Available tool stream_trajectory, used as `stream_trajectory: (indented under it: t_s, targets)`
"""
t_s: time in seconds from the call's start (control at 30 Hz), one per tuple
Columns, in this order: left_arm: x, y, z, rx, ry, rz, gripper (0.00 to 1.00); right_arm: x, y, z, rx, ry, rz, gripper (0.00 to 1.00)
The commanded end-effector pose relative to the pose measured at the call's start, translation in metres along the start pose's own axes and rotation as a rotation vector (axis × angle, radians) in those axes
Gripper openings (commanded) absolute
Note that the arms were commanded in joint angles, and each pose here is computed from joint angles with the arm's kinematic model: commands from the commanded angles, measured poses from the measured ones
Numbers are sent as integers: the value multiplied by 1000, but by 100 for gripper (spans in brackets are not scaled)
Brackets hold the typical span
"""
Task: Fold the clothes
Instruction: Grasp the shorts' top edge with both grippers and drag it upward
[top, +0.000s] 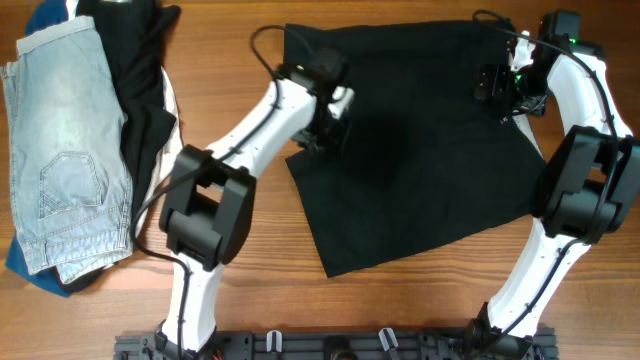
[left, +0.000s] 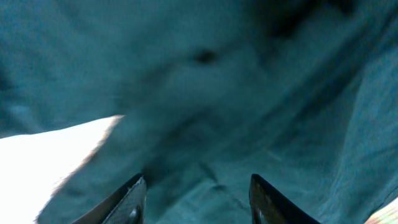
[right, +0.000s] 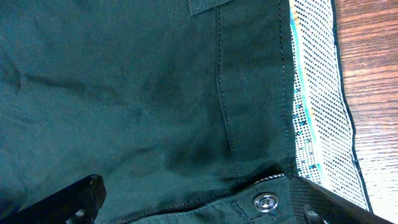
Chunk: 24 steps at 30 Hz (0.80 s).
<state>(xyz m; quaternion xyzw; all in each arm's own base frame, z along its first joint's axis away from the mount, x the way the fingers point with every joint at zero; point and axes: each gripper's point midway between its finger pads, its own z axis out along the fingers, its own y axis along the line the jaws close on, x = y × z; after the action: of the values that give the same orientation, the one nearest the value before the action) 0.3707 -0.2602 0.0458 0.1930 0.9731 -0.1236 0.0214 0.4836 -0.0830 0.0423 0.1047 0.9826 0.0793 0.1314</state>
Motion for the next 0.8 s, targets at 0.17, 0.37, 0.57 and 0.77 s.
stream_trajectory:
  t_s: [0.17,0.37,0.57,0.77]
  targets:
    - [23,26,28,-59,59,105,57,-9,13,-17,-25,-38,-8,100]
    - [46,93,35,-188,120,17,56,-9,17,-17,-34,-37,-14,100]
    - [65,126,42,-189,151,-75,60,-9,27,-17,-79,-37,-19,100]
    - [85,148,47,-193,189,-150,75,-6,46,-14,-90,-27,-57,100]
